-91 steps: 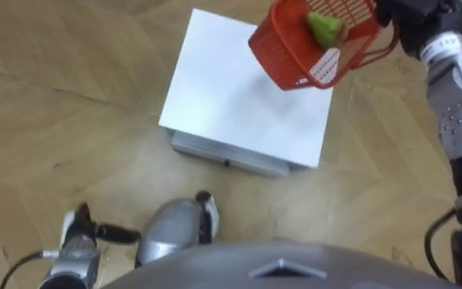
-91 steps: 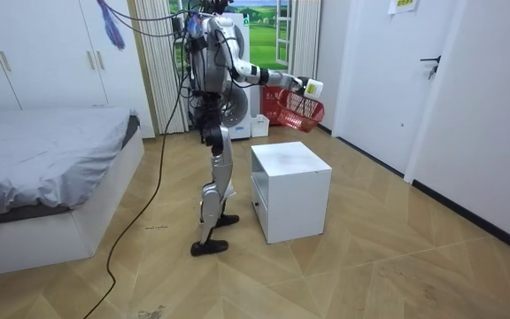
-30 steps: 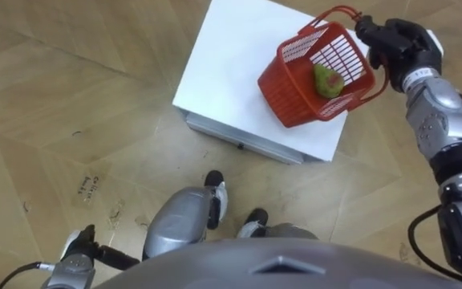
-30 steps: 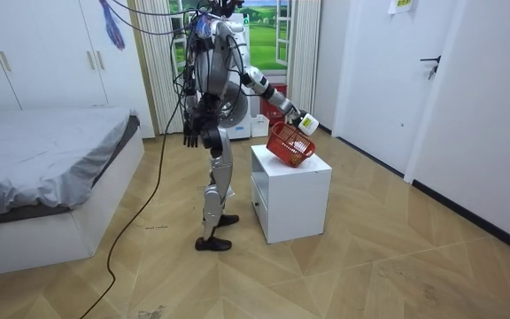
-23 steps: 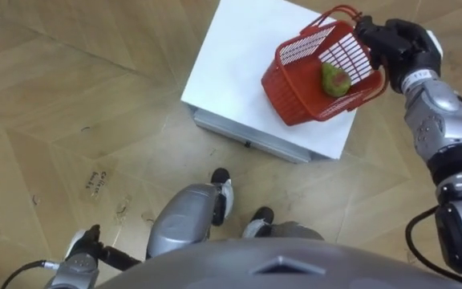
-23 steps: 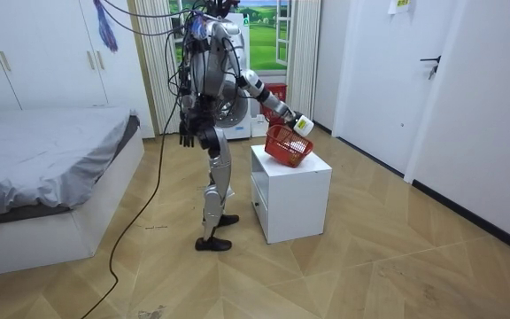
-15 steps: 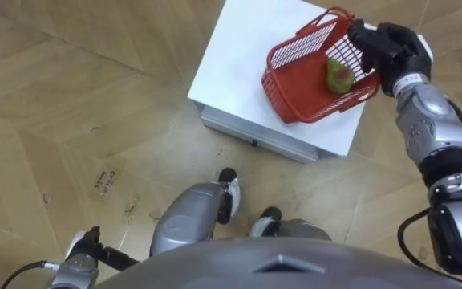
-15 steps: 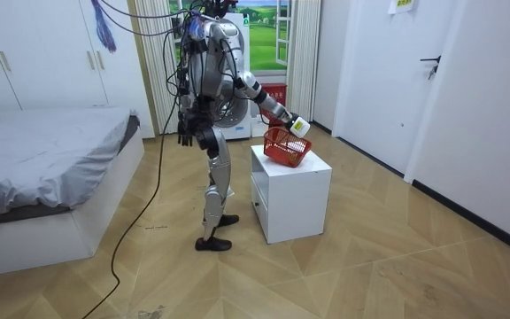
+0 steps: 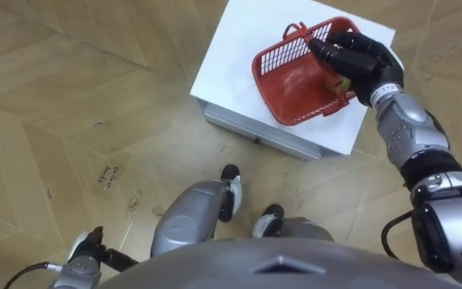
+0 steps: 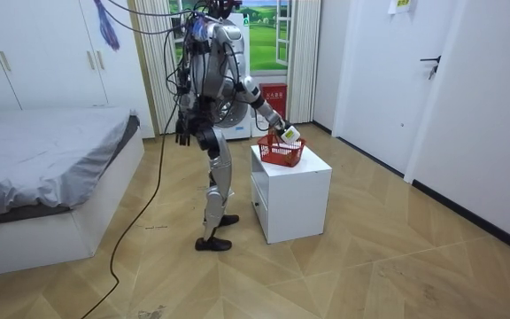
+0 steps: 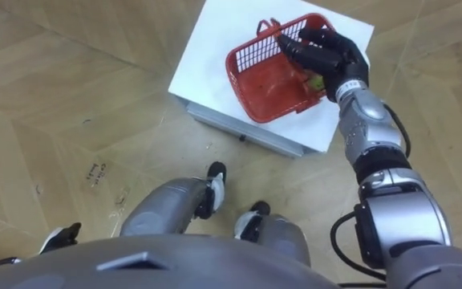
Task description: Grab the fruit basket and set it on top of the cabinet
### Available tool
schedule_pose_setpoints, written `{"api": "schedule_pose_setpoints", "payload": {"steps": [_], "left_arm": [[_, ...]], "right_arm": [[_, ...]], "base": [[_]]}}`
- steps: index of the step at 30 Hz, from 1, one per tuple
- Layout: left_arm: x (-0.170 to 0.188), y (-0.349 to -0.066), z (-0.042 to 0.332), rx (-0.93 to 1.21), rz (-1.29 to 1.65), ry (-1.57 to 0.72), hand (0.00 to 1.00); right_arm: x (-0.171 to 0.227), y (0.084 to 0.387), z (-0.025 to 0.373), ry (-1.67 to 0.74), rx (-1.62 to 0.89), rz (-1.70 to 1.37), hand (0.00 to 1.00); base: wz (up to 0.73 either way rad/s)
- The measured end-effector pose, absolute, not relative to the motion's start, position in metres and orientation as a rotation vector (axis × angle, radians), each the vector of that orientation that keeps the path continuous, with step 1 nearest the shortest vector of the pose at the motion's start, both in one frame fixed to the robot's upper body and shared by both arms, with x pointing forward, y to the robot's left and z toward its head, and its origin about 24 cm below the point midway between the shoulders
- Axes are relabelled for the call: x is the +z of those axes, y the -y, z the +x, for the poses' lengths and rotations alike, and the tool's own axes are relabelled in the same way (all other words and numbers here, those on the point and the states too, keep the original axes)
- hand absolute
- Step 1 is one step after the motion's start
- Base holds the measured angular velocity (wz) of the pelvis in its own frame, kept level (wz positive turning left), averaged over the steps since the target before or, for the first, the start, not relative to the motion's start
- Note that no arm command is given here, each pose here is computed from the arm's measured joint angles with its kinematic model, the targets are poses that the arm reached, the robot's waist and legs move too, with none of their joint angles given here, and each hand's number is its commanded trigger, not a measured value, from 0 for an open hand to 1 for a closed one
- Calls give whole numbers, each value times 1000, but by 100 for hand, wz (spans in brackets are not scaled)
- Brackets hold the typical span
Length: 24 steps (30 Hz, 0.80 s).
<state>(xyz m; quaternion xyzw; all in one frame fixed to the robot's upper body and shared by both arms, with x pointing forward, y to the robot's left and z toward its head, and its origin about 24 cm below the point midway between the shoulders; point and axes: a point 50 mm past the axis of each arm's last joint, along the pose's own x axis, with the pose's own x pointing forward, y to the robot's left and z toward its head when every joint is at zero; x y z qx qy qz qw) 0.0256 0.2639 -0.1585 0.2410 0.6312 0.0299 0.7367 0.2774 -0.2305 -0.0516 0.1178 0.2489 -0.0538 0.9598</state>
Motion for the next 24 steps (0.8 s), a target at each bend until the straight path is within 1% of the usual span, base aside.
{"api": "schedule_pose_setpoints", "payload": {"steps": [7, 24], "left_arm": [[-159, -263, 25, 72, 516, -1386, 0], [-160, -263, 18, 62, 502, -1403, 0]], "right_arm": [[-52, 227, 278, -499, -61, 269, 0], [-61, 228, 267, -525, -45, 320, 0]], "base": [[2], [0]]}}
